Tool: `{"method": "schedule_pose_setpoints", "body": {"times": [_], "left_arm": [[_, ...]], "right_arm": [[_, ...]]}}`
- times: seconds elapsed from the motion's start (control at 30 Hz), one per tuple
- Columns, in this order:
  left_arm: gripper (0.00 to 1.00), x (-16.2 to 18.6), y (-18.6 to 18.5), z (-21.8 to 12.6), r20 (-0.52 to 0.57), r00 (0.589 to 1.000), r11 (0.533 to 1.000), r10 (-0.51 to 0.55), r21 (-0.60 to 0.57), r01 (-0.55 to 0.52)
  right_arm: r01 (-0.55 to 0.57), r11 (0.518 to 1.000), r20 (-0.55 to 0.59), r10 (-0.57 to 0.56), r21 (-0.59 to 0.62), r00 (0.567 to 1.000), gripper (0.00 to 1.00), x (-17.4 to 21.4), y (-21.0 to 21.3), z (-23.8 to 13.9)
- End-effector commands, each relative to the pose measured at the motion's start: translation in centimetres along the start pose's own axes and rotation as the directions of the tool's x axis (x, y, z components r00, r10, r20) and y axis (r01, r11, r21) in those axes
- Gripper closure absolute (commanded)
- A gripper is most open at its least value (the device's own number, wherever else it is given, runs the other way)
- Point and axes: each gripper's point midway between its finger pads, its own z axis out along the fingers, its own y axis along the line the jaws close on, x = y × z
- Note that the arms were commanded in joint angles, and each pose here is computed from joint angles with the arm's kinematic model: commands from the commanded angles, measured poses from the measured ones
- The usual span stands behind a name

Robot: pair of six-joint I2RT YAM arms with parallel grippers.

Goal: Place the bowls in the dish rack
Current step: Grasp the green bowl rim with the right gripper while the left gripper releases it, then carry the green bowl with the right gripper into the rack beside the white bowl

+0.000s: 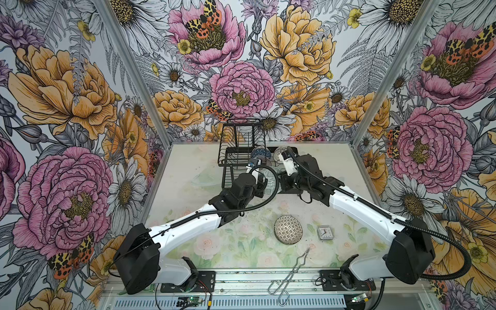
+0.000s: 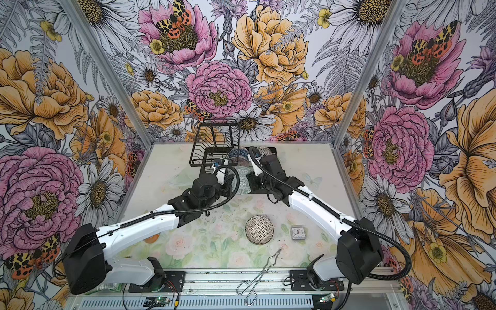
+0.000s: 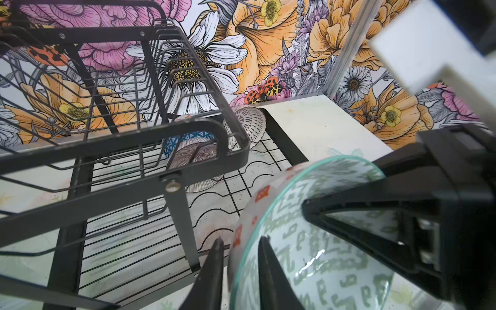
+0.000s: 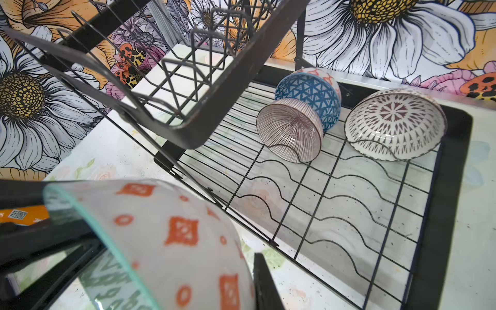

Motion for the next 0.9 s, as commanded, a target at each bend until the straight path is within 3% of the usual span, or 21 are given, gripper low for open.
{"method": "schedule_pose_setpoints", "body": {"times": [0.0,0.27,0.33,0.57,0.87], "left_arm": [[0.58,-2.0,-0.7,-0.8,0.026,1.000,0.998,-0.013,0.055,0.011],[0.09,-1.2,-0.5,-1.5,-0.031,0.999,0.998,0.023,0.066,-0.021],[0.01,-1.0,-0.4,-1.7,-0.044,0.999,0.997,0.033,0.065,-0.030],[0.01,-0.4,0.0,-2.1,-0.074,0.996,0.997,0.046,0.059,-0.041],[0.01,-0.2,0.2,-2.2,-0.081,0.996,0.997,0.049,0.055,-0.044]], "right_arm": [[0.008,1.000,0.069,-0.008,-0.001,0.998,1.00,-1.8,0.2,-0.8],[0.044,0.996,0.086,-0.050,0.072,0.995,1.00,-2.3,-1.5,-1.2],[0.061,0.993,0.090,-0.070,0.105,0.993,1.00,-2.5,-2.4,-1.4],[0.171,0.933,0.078,-0.205,0.316,0.976,1.00,-3.5,-6.5,-2.5],[0.301,0.730,0.058,-0.422,0.614,0.905,1.00,-6.3,-11.3,-3.9]]}}
